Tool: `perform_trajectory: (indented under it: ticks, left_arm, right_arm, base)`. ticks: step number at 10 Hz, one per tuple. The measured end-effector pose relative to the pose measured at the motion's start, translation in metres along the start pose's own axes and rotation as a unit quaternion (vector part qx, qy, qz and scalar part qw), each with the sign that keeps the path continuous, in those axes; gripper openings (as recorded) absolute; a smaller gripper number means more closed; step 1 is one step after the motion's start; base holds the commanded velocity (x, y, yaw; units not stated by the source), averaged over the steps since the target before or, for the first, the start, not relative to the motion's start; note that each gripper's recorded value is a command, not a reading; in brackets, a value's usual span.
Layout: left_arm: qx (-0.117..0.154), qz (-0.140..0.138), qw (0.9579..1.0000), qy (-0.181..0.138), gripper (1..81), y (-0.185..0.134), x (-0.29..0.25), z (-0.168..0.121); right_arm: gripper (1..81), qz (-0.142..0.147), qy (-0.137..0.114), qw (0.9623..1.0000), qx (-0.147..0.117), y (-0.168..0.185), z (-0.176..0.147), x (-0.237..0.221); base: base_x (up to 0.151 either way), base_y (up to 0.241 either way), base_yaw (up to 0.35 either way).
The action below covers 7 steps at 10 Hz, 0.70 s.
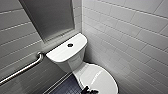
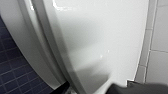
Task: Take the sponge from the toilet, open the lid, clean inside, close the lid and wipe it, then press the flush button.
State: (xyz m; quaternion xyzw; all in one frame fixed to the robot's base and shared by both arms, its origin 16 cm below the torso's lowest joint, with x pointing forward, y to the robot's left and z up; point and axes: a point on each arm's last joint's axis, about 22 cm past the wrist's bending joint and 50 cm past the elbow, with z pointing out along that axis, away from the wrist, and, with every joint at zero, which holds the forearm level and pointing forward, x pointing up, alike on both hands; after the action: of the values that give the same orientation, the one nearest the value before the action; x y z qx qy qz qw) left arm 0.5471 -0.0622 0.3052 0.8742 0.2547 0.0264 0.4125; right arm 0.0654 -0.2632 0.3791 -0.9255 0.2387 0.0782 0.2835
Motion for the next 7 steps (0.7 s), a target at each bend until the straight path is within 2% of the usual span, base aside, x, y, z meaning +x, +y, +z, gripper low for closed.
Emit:
perform_trajectory:
  ticks: [2, 7]
  left_arm:
    - [-0.001, -0.009, 0.9999, -0.005, 81.1, 0.003, 0.0, 0.0]
    - [-0.031, -0.032, 0.9988, -0.022, 81.1, 0.018, 0.0, -0.021]
  right_arm:
    - [1.0, 0.001, 0.0, 1.0, 0.001, -0.001, 0.0, 0.0]
    - [1.0, 0.003, -0.002, 1.0, 0.008, -0.008, 0.002, -0.002]
  base:
    - [0.0, 0.0, 0.0]
    - [0.0, 0.0, 0.0]
